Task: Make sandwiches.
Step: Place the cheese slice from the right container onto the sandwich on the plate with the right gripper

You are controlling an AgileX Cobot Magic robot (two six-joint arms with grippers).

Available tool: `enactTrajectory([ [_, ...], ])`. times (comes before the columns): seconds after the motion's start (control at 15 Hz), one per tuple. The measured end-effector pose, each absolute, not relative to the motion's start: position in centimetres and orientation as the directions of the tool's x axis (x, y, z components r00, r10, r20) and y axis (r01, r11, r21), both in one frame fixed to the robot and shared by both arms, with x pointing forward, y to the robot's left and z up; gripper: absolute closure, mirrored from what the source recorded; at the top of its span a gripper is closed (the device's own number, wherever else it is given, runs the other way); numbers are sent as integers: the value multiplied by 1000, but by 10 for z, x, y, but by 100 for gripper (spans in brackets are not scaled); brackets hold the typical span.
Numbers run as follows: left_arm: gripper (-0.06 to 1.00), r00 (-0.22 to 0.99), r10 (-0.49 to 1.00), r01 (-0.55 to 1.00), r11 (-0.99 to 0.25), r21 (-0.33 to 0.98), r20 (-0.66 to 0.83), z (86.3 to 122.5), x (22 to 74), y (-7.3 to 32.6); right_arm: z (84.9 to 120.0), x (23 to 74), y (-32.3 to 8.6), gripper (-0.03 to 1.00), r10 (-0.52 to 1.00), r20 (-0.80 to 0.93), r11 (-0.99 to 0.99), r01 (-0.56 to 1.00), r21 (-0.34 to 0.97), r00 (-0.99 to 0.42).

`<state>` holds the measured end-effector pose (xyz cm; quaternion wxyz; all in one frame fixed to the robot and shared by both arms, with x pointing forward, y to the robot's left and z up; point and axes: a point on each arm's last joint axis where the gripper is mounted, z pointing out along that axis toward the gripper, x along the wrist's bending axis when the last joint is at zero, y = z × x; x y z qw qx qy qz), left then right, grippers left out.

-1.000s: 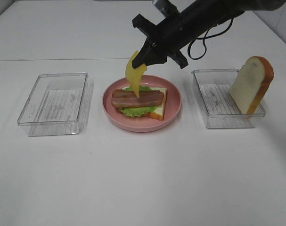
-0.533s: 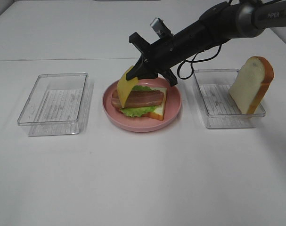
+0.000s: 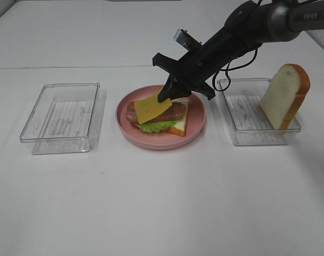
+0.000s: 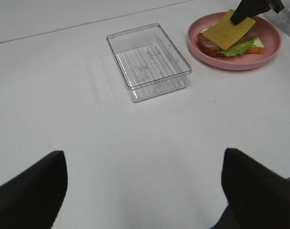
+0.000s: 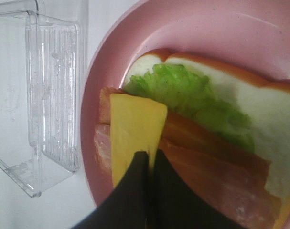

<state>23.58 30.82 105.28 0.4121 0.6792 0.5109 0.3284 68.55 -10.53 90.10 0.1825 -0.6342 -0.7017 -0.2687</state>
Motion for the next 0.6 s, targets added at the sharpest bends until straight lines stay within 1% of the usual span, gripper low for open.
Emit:
enactTrajectory([
  [0.13,11,262,965,423,-138,895,25,1053,236,308,904,686,-108,95,810,570,58,986,158,-139],
  [0.2,11,262,965,423,-138,895,25,1053,236,308,907,686,-109,90,816,560,58,984,169,-144],
  [0.27,11,262,965,423,-138,895,25,1053,236,308,909,686,-109,80,817,557,59,983,174,-148],
  [0.33,11,262,965,423,-138,895,25,1053,236,308,909,686,-109,66,819,554,60,982,177,-150],
  [0.4,11,262,965,423,-138,895,25,1053,236,308,909,686,-109,49,821,551,61,982,178,-151],
  [0.47,11,262,965,423,-138,895,25,1053,236,308,911,686,-110,28,823,546,64,980,187,-158],
  [0.53,11,262,965,423,-138,895,25,1053,236,308,915,686,-111,21,826,539,70,978,197,-167],
  [0.6,11,262,965,423,-138,895,25,1053,236,308,920,686,-112,18,830,527,79,974,213,-183],
])
